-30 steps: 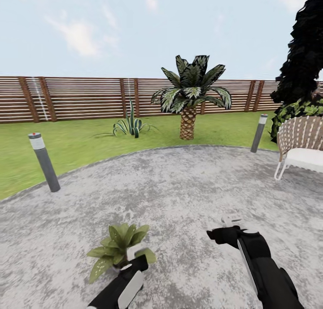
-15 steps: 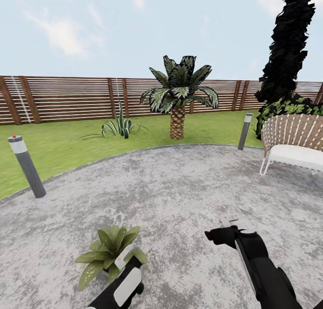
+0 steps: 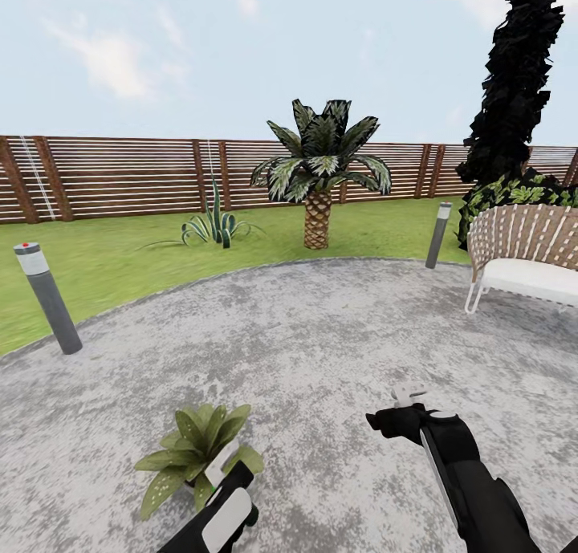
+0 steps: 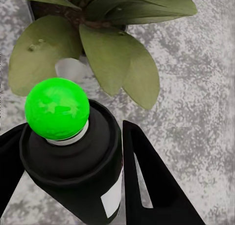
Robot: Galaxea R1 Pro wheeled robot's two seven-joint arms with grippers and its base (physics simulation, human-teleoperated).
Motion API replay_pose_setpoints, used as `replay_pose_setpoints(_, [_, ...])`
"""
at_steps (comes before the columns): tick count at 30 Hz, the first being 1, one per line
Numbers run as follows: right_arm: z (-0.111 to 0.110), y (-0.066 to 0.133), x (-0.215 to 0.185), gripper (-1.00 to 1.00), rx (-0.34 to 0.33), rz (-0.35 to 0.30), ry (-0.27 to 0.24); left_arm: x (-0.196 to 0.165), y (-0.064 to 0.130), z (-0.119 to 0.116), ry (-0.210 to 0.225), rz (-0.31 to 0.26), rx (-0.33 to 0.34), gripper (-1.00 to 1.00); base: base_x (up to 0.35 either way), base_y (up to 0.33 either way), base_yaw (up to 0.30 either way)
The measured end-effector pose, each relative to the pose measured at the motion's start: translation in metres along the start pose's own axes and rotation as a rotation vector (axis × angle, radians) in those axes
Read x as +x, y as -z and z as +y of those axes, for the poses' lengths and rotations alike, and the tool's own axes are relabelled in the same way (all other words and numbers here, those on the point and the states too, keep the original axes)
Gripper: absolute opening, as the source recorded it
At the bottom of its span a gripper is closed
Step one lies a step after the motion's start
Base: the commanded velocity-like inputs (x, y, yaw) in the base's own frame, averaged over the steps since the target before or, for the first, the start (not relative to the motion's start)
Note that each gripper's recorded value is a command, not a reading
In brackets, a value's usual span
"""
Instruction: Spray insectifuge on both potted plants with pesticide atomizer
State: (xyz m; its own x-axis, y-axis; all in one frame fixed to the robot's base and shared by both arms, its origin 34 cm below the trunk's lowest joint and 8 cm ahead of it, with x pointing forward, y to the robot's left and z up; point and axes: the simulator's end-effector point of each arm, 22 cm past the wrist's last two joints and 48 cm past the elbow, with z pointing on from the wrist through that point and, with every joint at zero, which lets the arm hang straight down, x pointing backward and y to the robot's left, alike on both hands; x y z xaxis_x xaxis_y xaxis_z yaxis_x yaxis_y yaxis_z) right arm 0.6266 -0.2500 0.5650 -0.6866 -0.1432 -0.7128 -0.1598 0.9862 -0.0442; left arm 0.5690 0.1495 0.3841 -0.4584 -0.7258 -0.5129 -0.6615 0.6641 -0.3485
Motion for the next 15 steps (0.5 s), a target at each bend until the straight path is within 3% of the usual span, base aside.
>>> replay_pose_setpoints(9, [0.000, 0.000, 0.000, 1.00, 0.000, 0.000, 0.001, 0.003, -0.004, 0.025, -0.020, 0.006, -0.073, -1.00, 0.000, 0.000, 0.000])
replay_pose_setpoints(15, [0.000, 0.000, 0.000, 1.00, 0.001, 0.001, 0.002, -0.035, 0.004, 0.002, -0.019, 0.006, -0.046, -1.00, 0.000, 0.000, 0.000])
